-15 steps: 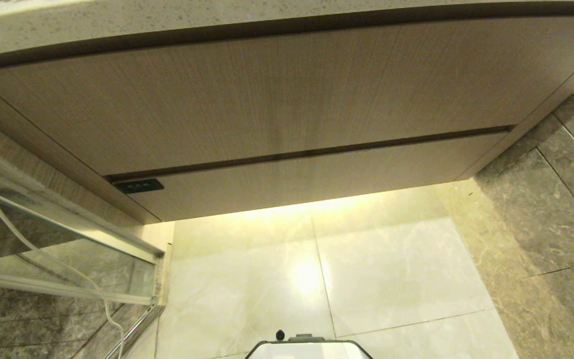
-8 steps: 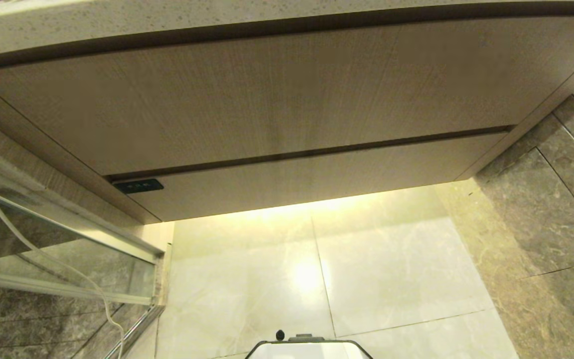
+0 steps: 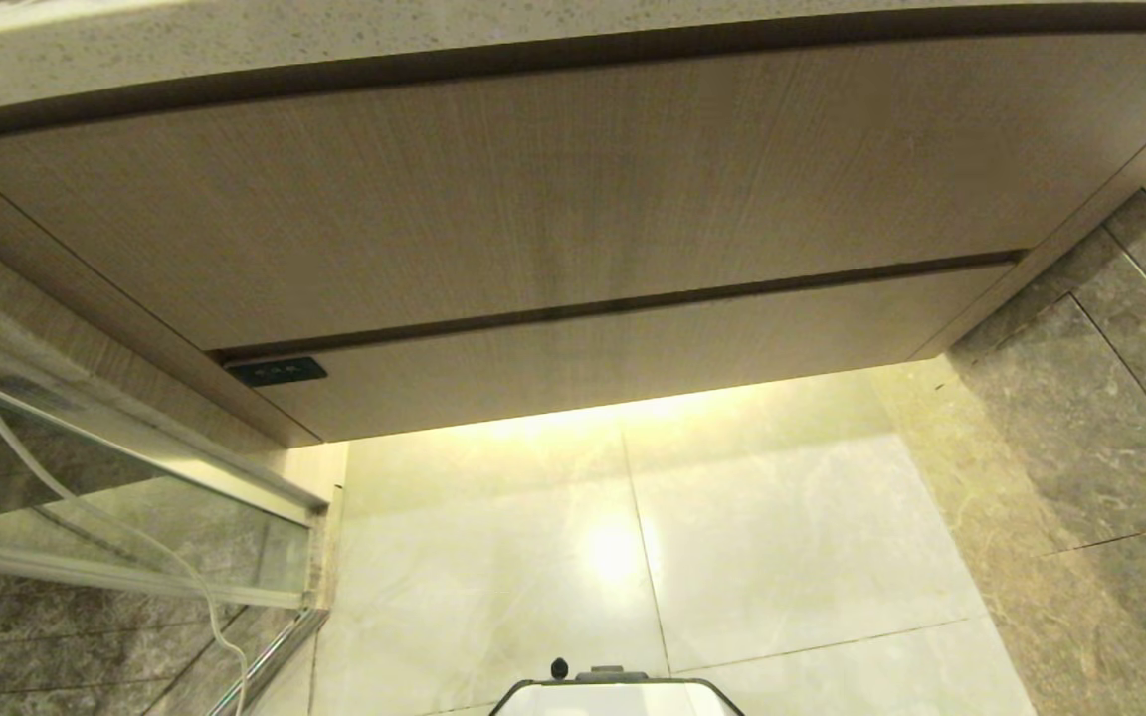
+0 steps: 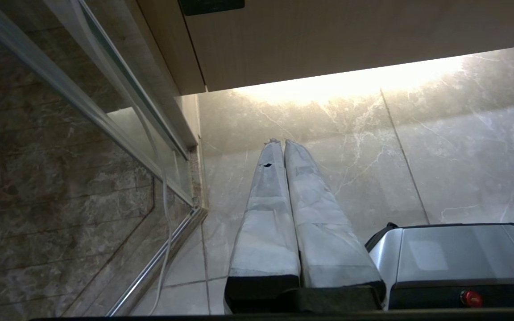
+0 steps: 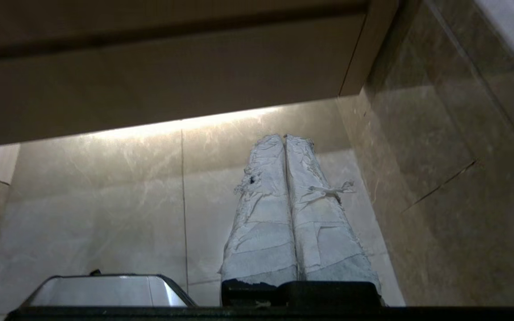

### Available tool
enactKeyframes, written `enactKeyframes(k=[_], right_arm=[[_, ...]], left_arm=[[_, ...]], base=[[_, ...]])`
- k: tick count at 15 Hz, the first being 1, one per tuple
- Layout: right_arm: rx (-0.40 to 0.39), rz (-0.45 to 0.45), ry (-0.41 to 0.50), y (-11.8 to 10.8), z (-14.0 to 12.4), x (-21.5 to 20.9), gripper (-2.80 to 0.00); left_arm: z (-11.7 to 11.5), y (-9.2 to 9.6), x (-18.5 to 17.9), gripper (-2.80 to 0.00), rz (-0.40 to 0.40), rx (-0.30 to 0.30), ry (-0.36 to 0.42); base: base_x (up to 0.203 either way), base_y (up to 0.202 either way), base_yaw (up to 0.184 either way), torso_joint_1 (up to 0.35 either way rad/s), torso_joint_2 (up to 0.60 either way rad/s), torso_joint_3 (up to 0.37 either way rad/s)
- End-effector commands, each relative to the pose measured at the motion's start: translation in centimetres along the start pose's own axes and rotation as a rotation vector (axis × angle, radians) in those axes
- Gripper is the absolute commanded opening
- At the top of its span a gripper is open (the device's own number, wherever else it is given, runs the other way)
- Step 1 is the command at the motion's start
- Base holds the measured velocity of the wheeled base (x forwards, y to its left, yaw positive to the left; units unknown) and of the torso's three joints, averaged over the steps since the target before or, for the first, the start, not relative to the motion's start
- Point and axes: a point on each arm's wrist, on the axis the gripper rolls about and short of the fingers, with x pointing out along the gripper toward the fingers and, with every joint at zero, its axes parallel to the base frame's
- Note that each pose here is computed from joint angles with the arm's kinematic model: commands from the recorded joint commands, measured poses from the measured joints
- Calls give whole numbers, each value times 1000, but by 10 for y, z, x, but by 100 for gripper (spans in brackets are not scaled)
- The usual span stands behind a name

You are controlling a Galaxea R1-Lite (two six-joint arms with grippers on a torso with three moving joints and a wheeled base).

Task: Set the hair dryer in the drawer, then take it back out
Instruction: Pull open the drawer

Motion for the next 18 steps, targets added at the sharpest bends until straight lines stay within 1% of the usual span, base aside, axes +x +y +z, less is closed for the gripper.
enactKeyframes(k=[1, 3, 4, 5, 6, 7, 8, 10, 11, 13, 15, 16, 18], right_arm=[[0, 0, 26, 0, 58, -9, -280], [-1, 4, 118, 0, 95, -20, -280], [-1, 10, 198, 0, 111, -21, -280], [0, 16, 303, 0, 123, -11, -280], [2, 19, 381, 0, 132, 5, -280], [4, 24, 445, 1, 139, 21, -280], [6, 32, 489, 1, 145, 34, -280], [20, 78, 521, 2, 158, 52, -280], [27, 98, 546, 3, 160, 61, -280], [33, 112, 577, 3, 164, 76, -280], [42, 122, 640, 4, 166, 92, -280], [48, 138, 665, 4, 168, 95, -280], [68, 197, 690, 5, 173, 96, -280]], left_arm=[[0, 0, 0, -280, 0, 0, 1], [0, 0, 0, -280, 0, 0, 1], [0, 0, 0, -280, 0, 0, 1], [0, 0, 0, -280, 0, 0, 0], [0, 0, 0, -280, 0, 0, 1], [0, 0, 0, -280, 0, 0, -1], [0, 0, 0, -280, 0, 0, 1], [0, 0, 0, -280, 0, 0, 1], [0, 0, 0, -280, 0, 0, 0], [0, 0, 0, -280, 0, 0, 1], [0, 0, 0, -280, 0, 0, 1], [0, 0, 0, -280, 0, 0, 1], [0, 0, 0, -280, 0, 0, 1]], base=[[0, 0, 0, 0, 0, 0], [0, 0, 0, 0, 0, 0], [0, 0, 0, 0, 0, 0], [0, 0, 0, 0, 0, 0], [0, 0, 0, 0, 0, 0], [0, 0, 0, 0, 0, 0], [0, 0, 0, 0, 0, 0], [0, 0, 0, 0, 0, 0], [0, 0, 0, 0, 0, 0], [0, 0, 0, 0, 0, 0], [0, 0, 0, 0, 0, 0], [0, 0, 0, 0, 0, 0], [0, 0, 0, 0, 0, 0]])
